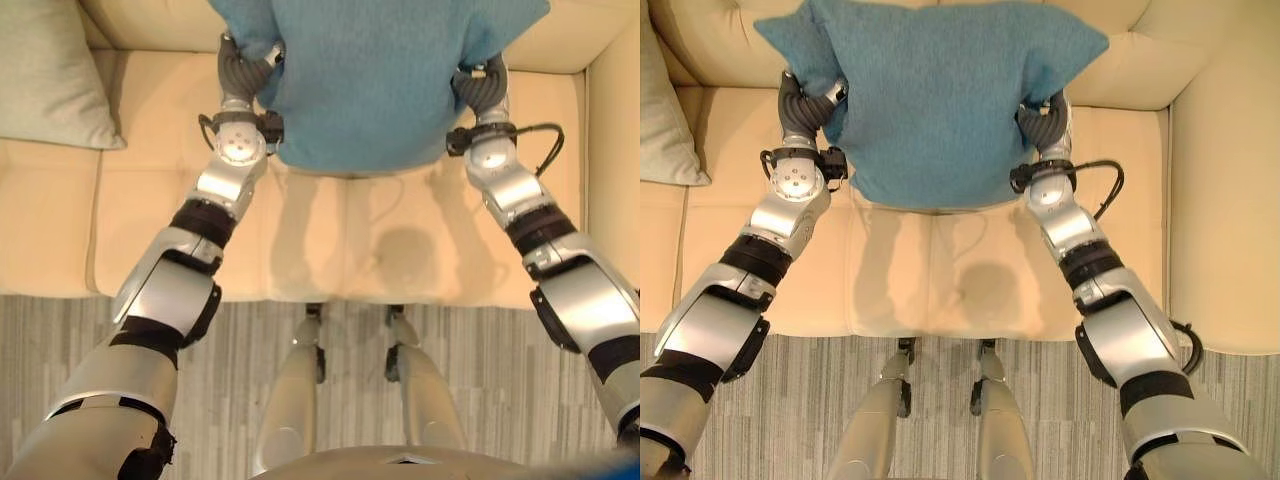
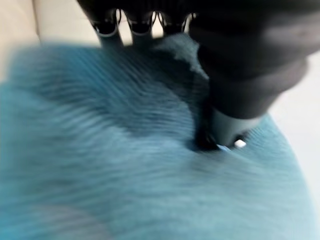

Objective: Pick up all the scattered cushions and arrange them neatly on the sofa.

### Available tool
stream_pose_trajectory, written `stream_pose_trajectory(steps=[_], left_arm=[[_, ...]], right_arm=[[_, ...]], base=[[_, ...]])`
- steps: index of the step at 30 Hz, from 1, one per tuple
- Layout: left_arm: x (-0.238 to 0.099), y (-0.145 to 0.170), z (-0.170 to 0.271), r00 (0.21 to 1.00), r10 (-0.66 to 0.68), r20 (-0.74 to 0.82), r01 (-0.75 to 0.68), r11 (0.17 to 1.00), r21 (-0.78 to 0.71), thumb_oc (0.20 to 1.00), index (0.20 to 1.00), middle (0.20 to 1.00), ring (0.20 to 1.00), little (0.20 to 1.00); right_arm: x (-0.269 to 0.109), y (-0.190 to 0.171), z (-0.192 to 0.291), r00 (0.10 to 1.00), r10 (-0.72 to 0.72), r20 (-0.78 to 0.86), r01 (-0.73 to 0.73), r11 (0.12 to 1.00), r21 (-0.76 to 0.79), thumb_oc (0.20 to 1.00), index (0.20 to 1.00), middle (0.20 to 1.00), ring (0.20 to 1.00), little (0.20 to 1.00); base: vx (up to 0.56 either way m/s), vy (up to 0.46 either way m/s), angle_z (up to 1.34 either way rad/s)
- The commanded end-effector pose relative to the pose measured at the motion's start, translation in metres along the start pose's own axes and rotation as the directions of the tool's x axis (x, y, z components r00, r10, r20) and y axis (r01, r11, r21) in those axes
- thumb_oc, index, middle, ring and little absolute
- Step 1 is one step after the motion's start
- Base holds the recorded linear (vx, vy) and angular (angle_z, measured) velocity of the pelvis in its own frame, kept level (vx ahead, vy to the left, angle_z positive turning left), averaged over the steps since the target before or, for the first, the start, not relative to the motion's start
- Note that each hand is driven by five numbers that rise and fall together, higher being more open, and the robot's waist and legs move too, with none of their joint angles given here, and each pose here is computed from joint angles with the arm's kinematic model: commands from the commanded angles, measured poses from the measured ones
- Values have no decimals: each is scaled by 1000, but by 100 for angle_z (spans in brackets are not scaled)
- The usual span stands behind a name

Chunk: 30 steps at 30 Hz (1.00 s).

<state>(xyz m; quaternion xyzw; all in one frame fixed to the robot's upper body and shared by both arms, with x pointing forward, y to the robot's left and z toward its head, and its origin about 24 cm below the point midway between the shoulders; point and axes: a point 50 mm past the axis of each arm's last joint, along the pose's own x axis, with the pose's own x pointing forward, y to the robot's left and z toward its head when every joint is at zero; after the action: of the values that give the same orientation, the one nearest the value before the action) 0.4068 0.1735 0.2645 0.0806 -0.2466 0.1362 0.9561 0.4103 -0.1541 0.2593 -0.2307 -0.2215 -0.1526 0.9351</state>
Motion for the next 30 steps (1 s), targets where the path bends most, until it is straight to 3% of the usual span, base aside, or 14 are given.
stream_pose_trajectory(steps=[1,12,15,17,23,27,30], left_arm=[[17,-2,30,997,-6,72,4,999,33,1000,1000,1000,1000,1000],[48,39,59,996,55,72,-72,963,259,1000,1000,1000,1000,1000],[51,59,61,992,107,64,-121,951,284,1000,1000,1000,1000,1000],[52,99,61,980,189,68,-201,927,318,1000,1000,1000,1000,1000],[43,138,51,975,211,66,-219,879,423,1000,1000,1000,1000,1000],[28,152,41,980,168,105,-197,887,417,1000,1000,1000,1000,1000],[-12,158,-2,995,84,52,-99,881,463,1000,1000,1000,1000,1000]], right_arm=[[19,-4,55,986,18,168,-12,999,-35,1000,1000,1000,1000,1000],[52,-59,52,996,-63,60,80,936,-344,1000,1000,1000,1000,1000],[54,-81,44,990,-137,34,140,916,-375,1000,1000,1000,1000,1000],[54,-129,35,959,-281,41,275,882,-383,1000,1000,1000,1000,1000],[45,-178,21,929,-367,50,357,850,-388,1000,1000,1000,1000,1000],[27,-199,-13,942,-337,-4,295,831,-471,1000,1000,1000,1000,1000],[-15,-203,-73,958,-271,-98,175,817,-549,1000,1000,1000,1000,1000]], base=[[-18,-18,9],[-3,-4,4],[12,15,6],[9,15,1],[0,0,0],[45,-33,6],[91,-72,22]])
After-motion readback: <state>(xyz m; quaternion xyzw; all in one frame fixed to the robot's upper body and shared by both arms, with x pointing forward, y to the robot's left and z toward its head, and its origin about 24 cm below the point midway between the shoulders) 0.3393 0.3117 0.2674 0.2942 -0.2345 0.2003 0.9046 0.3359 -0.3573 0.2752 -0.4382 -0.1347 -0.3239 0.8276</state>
